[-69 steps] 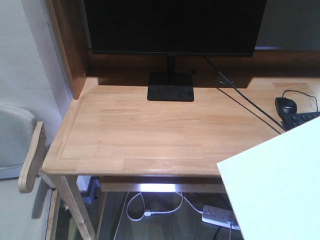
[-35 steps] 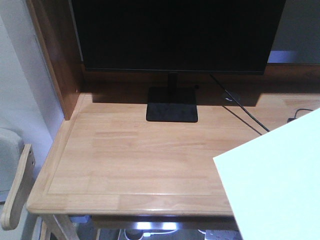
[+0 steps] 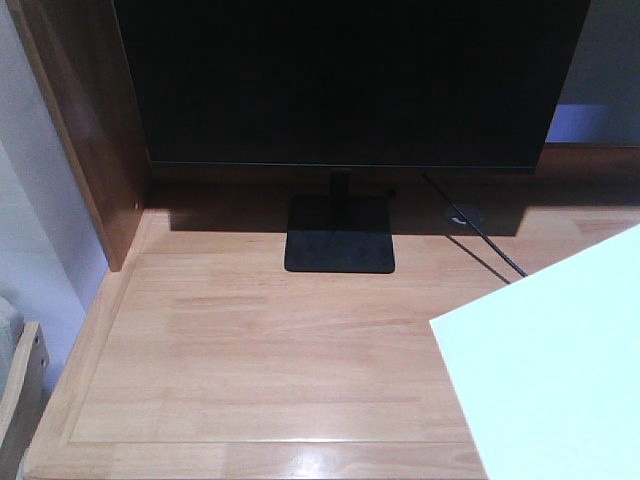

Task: Grab stapler and paper to desk for stapling

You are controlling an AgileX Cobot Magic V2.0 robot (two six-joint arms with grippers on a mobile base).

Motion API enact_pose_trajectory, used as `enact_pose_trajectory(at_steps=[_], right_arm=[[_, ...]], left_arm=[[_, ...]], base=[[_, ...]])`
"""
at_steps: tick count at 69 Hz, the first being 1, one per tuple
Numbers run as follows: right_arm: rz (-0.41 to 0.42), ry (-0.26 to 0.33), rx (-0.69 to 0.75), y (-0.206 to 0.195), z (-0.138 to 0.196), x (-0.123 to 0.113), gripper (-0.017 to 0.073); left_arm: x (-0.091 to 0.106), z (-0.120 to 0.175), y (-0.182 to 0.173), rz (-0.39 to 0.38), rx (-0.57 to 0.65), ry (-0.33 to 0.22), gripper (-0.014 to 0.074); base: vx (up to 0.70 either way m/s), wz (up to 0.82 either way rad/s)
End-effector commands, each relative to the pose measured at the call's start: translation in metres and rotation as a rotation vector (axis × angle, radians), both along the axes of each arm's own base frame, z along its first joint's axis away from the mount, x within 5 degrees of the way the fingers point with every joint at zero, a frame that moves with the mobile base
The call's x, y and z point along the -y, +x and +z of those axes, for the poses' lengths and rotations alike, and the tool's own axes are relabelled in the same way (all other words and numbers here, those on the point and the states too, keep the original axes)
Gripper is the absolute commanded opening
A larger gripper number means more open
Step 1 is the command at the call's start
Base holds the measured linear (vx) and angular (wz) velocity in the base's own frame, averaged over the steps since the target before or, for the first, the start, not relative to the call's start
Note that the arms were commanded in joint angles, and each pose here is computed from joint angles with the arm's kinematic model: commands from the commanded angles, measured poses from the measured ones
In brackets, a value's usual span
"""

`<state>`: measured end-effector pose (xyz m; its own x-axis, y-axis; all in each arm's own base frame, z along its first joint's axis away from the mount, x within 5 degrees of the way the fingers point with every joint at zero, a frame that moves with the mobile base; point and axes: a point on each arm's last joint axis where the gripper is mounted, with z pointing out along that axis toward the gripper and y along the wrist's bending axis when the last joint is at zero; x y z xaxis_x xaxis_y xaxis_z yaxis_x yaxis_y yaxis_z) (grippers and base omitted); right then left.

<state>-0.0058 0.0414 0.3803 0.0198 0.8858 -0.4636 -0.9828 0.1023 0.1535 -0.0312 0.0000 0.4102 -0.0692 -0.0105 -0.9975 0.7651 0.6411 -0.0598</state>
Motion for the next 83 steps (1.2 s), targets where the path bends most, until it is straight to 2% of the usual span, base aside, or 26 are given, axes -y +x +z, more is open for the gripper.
enact_pose_trajectory(at_steps=[1,83], right_arm=[[0.048,0.008,0.120,-0.0114,0.0093,0.0000,-0.0006],[0.048,0.008,0.120,-0.0114,0.0093,0.0000,-0.0006]], left_arm=[[-0.0005,0.0173,0.0007,0.005,0.070,-0.104,-0.0006],[-0.0005,0.0173,0.0007,0.005,0.070,-0.104,-0.0006]], base=[[0.09,-0.02],[0.03,0.00]])
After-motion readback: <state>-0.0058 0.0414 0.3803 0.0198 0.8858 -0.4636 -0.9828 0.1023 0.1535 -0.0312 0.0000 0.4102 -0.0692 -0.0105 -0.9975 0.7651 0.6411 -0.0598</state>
